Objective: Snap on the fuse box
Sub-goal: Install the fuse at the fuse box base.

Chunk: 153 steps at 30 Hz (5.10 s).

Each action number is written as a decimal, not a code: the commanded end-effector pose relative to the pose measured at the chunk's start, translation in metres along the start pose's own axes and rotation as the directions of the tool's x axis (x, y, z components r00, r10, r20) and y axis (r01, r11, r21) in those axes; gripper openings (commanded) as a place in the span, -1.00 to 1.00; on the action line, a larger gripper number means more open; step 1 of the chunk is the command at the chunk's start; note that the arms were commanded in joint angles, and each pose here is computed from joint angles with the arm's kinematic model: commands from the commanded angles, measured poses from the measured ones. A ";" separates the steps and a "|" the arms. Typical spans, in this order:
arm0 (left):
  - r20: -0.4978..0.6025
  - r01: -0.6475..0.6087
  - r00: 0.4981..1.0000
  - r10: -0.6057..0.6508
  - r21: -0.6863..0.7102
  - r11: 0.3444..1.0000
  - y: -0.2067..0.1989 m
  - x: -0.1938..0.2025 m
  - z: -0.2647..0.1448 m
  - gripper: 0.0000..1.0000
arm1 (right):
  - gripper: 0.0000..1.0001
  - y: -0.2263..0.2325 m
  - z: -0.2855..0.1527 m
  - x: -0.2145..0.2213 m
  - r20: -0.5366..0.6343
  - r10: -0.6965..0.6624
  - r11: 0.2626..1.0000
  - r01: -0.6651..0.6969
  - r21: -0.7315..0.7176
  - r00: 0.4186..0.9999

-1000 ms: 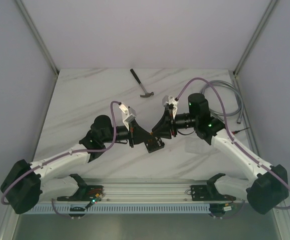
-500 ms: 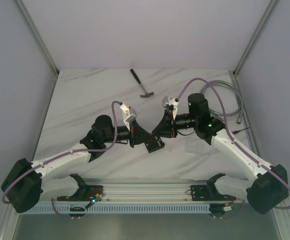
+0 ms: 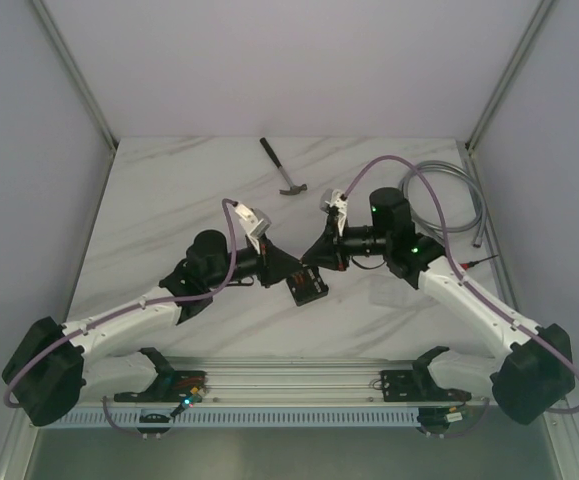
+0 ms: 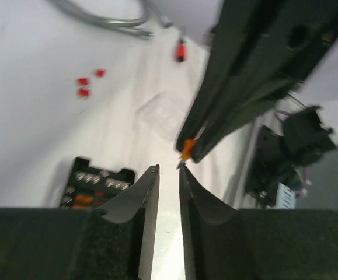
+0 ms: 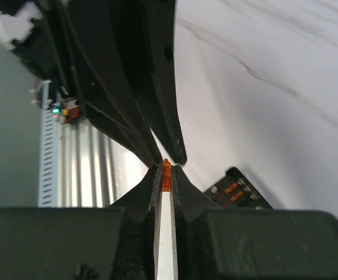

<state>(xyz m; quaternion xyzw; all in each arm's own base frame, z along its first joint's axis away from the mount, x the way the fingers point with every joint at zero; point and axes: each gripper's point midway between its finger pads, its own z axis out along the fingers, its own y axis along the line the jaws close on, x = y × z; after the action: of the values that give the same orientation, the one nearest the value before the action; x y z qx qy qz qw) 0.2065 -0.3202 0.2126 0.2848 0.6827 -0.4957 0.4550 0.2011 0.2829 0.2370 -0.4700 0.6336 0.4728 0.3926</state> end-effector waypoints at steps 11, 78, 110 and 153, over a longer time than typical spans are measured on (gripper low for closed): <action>0.116 0.194 0.980 -0.162 -0.746 0.637 0.147 0.041 -0.088 0.67 | -1.00 -0.093 0.019 0.065 -0.119 0.294 0.762 -0.158 0.628 0.948; 0.128 0.179 0.976 -0.175 -0.932 0.314 0.187 0.075 -0.154 1.00 | -0.62 -0.110 0.046 0.159 -0.179 0.497 0.453 -0.078 0.888 0.849; 0.129 0.182 0.975 -0.180 -0.929 0.321 0.187 0.075 -0.153 1.00 | -0.62 -0.105 0.051 0.140 -0.126 0.481 0.473 -0.136 0.871 0.867; 0.119 0.176 0.975 -0.188 -0.928 0.328 0.187 0.077 -0.151 1.00 | -1.00 -0.113 0.031 0.194 -0.285 0.532 0.534 -0.054 0.844 0.797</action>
<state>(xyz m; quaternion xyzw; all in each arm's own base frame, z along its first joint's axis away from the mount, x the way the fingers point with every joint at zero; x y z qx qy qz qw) 0.2789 -0.1198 0.0798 -0.0987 0.8709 -0.0664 0.4768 0.2711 0.2740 0.0459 -0.2296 0.9180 0.0794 0.3135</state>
